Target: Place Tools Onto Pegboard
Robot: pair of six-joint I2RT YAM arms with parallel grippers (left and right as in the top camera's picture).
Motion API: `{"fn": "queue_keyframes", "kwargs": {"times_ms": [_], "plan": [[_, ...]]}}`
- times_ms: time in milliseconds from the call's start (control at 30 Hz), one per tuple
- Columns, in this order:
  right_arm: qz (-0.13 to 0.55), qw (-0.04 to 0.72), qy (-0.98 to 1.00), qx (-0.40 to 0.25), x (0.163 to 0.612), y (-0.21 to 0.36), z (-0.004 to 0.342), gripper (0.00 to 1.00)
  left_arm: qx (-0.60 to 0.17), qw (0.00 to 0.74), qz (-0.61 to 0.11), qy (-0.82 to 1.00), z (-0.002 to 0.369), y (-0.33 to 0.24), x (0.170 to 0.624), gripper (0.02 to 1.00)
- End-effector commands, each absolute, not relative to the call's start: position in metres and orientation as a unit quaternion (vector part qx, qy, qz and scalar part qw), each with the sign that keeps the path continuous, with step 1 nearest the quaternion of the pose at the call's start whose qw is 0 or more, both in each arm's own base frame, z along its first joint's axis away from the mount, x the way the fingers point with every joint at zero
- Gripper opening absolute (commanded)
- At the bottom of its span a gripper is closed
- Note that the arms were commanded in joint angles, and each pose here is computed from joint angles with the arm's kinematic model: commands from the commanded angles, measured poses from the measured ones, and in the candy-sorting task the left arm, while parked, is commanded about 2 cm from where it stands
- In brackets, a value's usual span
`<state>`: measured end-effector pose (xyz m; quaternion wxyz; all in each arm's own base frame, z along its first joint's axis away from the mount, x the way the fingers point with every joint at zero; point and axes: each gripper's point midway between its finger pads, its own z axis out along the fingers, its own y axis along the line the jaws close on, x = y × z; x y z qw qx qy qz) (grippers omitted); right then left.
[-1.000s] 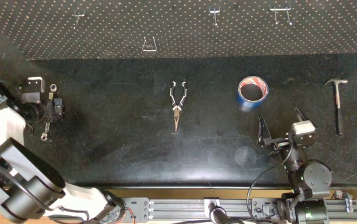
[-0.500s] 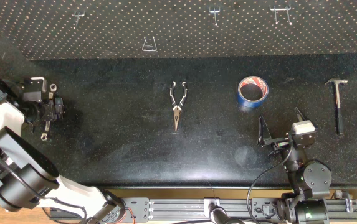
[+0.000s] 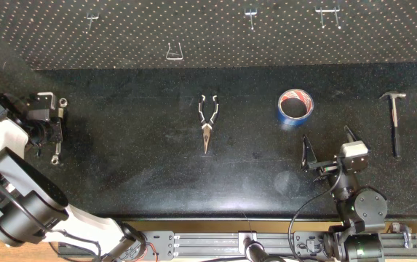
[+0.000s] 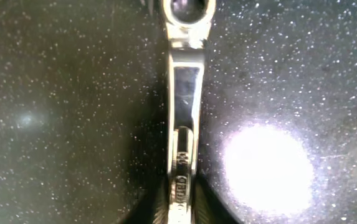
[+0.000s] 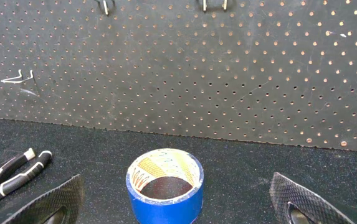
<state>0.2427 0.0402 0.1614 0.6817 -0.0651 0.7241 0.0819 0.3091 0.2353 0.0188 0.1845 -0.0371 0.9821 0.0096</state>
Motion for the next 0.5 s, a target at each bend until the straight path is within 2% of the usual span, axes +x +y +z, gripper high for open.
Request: {"fn": "queue_keyframes", "kwargs": {"times_ms": [33, 133, 200, 333, 400, 433, 500], "plan": [[0.087, 0.68, 0.725, -0.061, 0.242, 0.041, 0.16, 0.976, -0.037, 0.18, 0.009, 0.983, 0.015, 0.239, 0.31, 0.029], [0.087, 0.68, 0.725, -0.061, 0.242, 0.041, 0.16, 0.976, -0.053, 0.191, 0.014, 0.98, 0.026, 0.238, 0.31, 0.027], [0.087, 0.68, 0.725, -0.061, 0.242, 0.041, 0.16, 0.976, -0.048, 0.222, 0.04, 0.973, 0.051, 0.234, 0.307, 0.027], [0.087, 0.68, 0.725, -0.061, 0.242, 0.041, 0.16, 0.976, -0.03, 0.326, 0.129, 0.936, 0.094, 0.218, 0.289, 0.027], [0.087, 0.68, 0.725, -0.061, 0.242, 0.041, 0.16, 0.974, -0.007, 0.377, 0.165, 0.911, 0.105, 0.197, 0.282, 0.027], [0.087, 0.68, 0.725, -0.061, 0.242, 0.041, 0.16, 0.976, 0.036, 0.416, 0.162, 0.894, 0.111, 0.163, 0.286, 0.025], [0.087, 0.68, 0.725, -0.061, 0.242, 0.041, 0.16, 0.976, 0.087, 0.447, 0.137, 0.88, 0.118, 0.121, 0.294, 0.027]]}}
